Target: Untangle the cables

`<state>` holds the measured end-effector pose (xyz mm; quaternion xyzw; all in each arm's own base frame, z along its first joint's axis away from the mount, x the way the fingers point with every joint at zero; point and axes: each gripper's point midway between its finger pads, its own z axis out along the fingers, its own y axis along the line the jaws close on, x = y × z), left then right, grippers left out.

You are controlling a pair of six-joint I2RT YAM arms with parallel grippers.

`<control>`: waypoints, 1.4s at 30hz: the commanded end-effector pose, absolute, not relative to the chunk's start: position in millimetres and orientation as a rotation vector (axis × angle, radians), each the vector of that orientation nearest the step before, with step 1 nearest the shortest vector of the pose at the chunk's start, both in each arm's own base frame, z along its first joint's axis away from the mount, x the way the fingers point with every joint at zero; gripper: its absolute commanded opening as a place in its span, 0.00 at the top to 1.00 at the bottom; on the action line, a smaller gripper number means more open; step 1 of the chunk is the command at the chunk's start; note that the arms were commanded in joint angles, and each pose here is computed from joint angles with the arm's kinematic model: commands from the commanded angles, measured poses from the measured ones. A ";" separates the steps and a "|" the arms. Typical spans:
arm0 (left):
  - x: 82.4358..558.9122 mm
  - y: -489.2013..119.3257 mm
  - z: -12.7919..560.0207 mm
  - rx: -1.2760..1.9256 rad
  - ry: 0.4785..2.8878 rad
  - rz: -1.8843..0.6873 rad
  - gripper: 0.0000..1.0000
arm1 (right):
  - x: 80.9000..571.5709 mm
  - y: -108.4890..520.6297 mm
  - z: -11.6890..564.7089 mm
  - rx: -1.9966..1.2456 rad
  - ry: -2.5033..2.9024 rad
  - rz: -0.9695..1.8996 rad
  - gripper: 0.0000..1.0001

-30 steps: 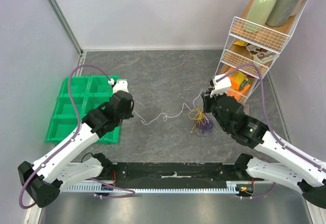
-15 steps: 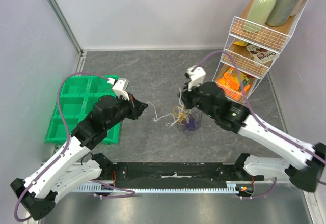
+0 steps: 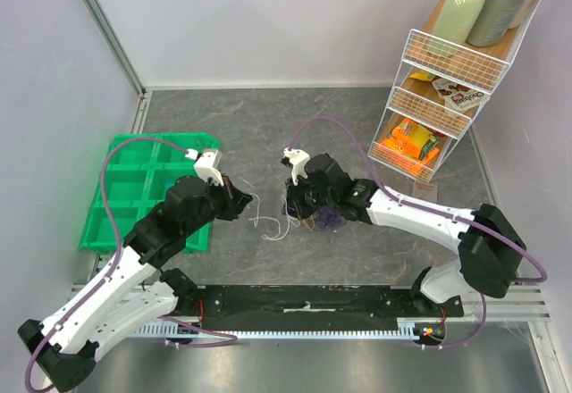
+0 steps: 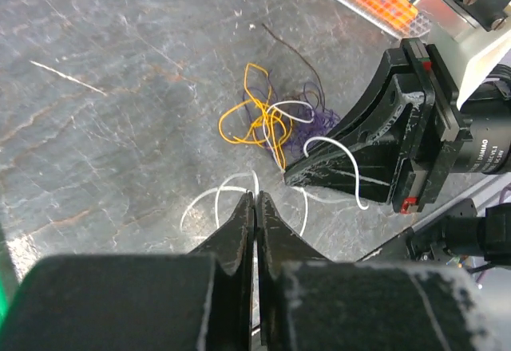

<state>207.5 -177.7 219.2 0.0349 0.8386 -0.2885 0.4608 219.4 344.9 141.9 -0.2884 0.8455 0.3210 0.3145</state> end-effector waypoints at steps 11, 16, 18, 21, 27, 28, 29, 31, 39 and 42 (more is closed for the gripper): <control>192.4 -174.3 170.4 -0.176 2.306 -0.711 0.98 | 168.5 368.6 76.5 -0.857 2.430 1.132 0.60; 194.8 -190.1 148.2 -0.132 2.400 -0.717 0.94 | 181.2 331.0 76.4 -0.847 2.457 0.867 0.33; 193.2 -203.0 140.3 -0.082 2.444 -0.763 0.94 | 181.6 314.2 74.7 -0.834 2.473 0.783 0.27; 196.4 -223.4 133.6 -0.016 2.459 -0.854 0.91 | 179.4 290.5 76.8 -0.797 2.484 0.695 0.24; 192.7 -255.7 109.4 0.039 2.541 -1.004 0.86 | 193.4 261.7 81.0 -0.594 2.471 0.628 0.26; 194.6 -259.9 105.8 0.042 2.539 -1.011 0.83 | 198.7 258.3 81.3 -0.536 2.472 0.653 0.28; 195.5 -262.5 103.6 0.048 2.538 -1.017 0.80 | 202.4 257.7 82.6 -0.492 2.463 0.691 0.30; 199.0 -267.3 100.4 0.068 2.529 -1.015 0.73 | 206.2 262.5 86.0 -0.435 2.438 0.797 0.34; 219.4 -273.8 75.4 0.098 2.570 -0.898 0.55 | 207.6 278.3 81.8 -0.434 2.441 0.927 0.36; 219.5 -277.6 66.7 0.109 2.592 -0.868 0.51 | 208.0 276.4 83.5 -0.434 2.430 0.921 0.36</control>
